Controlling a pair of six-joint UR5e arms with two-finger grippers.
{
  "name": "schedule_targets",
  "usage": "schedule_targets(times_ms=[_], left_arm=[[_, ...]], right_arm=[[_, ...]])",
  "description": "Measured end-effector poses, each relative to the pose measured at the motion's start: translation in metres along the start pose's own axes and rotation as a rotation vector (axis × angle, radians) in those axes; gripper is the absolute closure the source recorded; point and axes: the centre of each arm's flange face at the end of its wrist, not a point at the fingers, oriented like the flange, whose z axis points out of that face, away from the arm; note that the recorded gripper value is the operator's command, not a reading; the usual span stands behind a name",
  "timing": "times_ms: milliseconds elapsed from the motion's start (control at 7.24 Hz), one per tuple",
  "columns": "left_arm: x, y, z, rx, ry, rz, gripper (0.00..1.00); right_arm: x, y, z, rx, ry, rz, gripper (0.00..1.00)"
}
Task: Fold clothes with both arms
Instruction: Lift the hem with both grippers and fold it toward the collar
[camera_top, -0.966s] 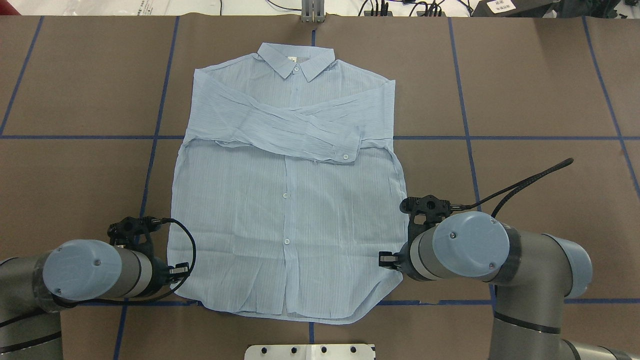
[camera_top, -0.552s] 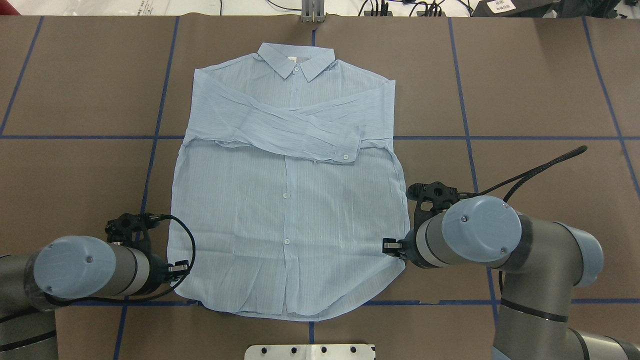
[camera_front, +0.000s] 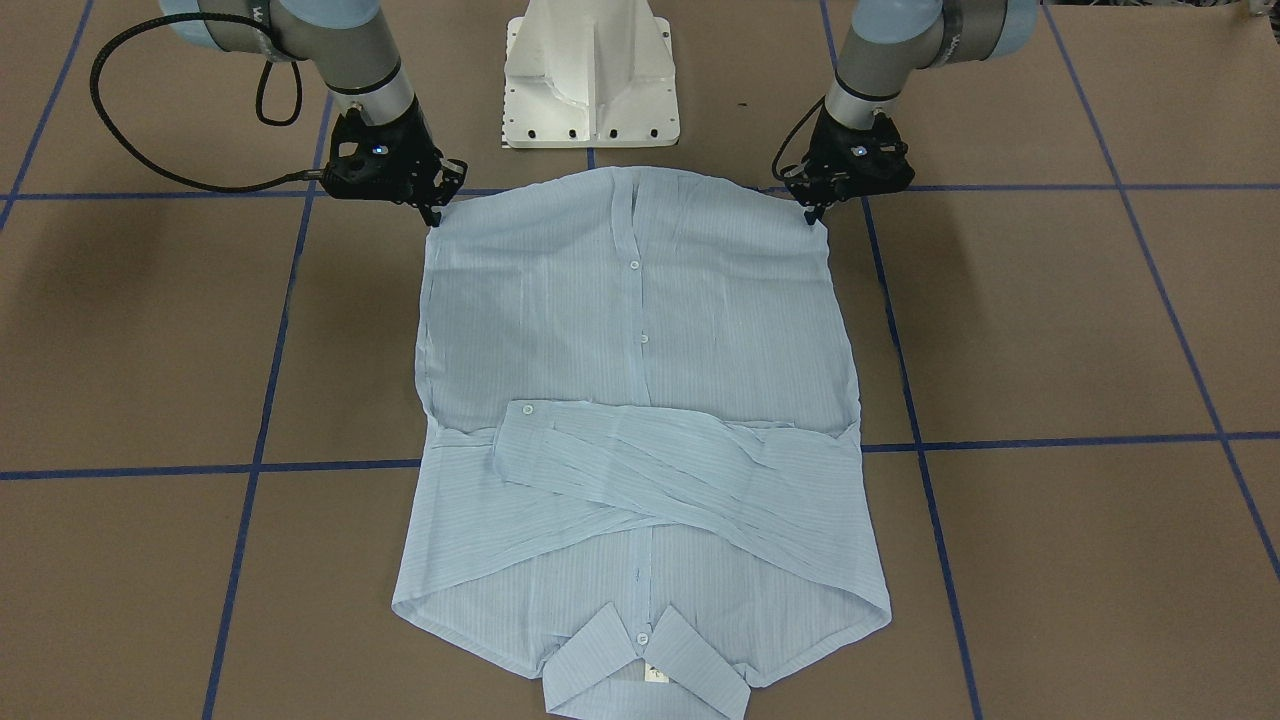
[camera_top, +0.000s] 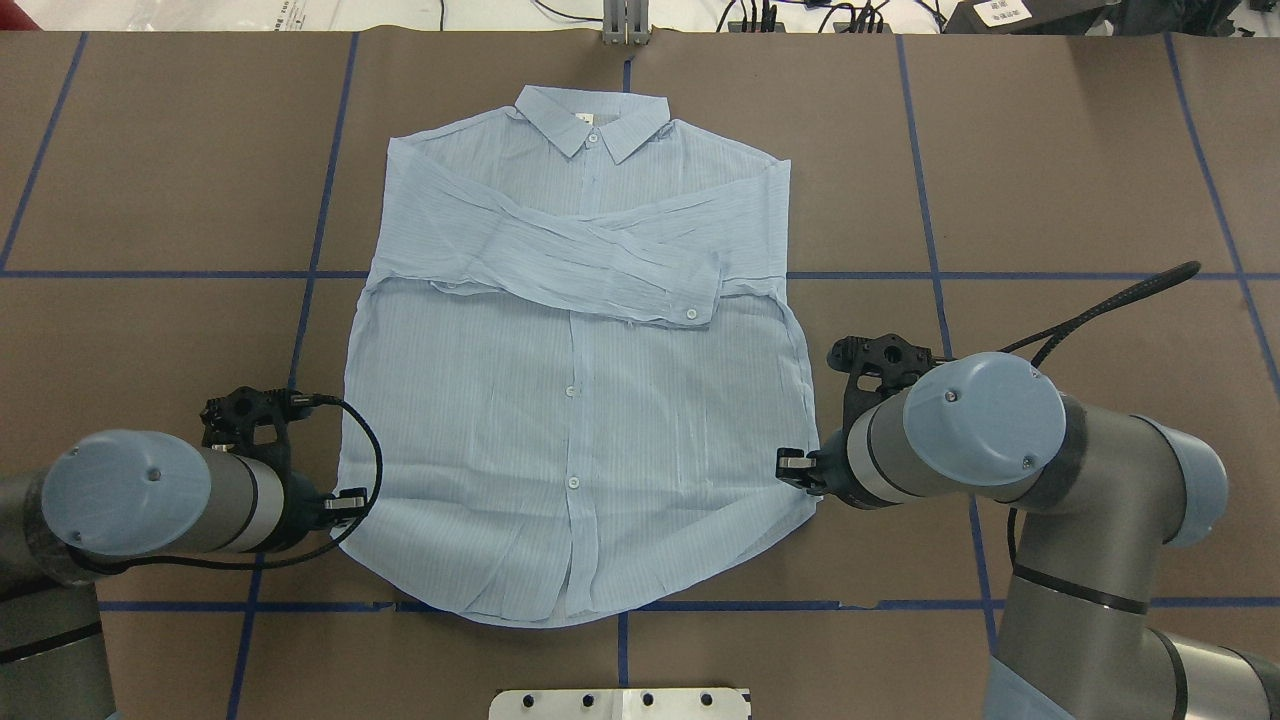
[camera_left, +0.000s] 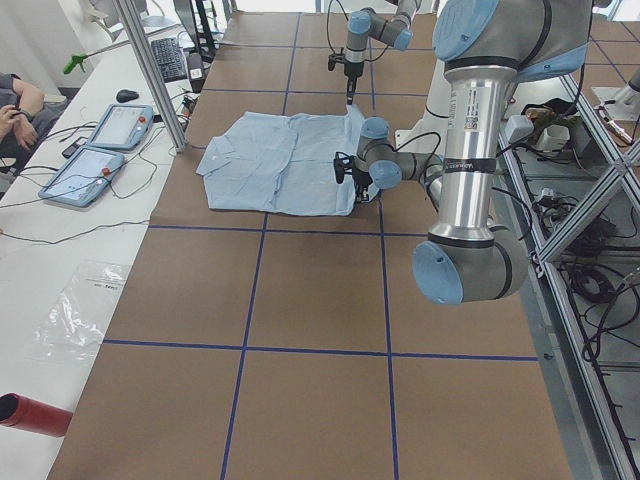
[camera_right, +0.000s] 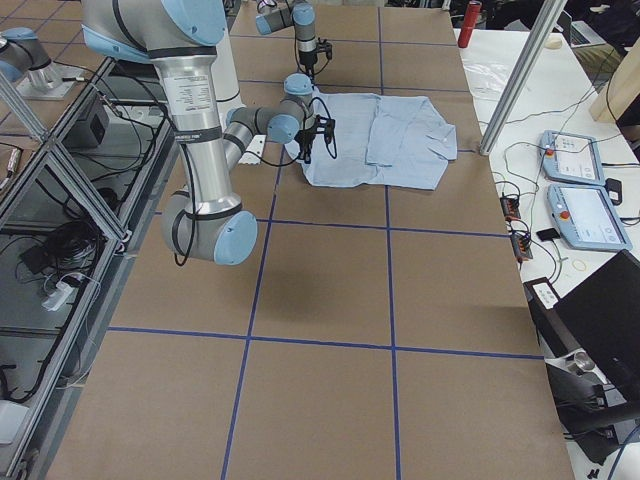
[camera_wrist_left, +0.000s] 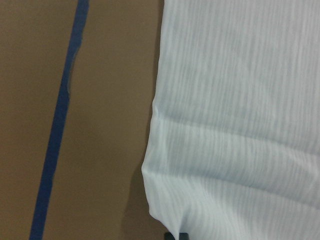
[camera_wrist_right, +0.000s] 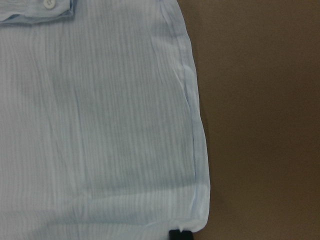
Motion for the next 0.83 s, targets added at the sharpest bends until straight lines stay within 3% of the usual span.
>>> schedule_targets(times_ms=[828], left_arm=[[-0.006, -0.028, -0.011, 0.03, 0.009, 0.072, 1.0]], right_arm=[[0.014, -0.036, -0.018, 0.005, -0.012, 0.042, 1.0]])
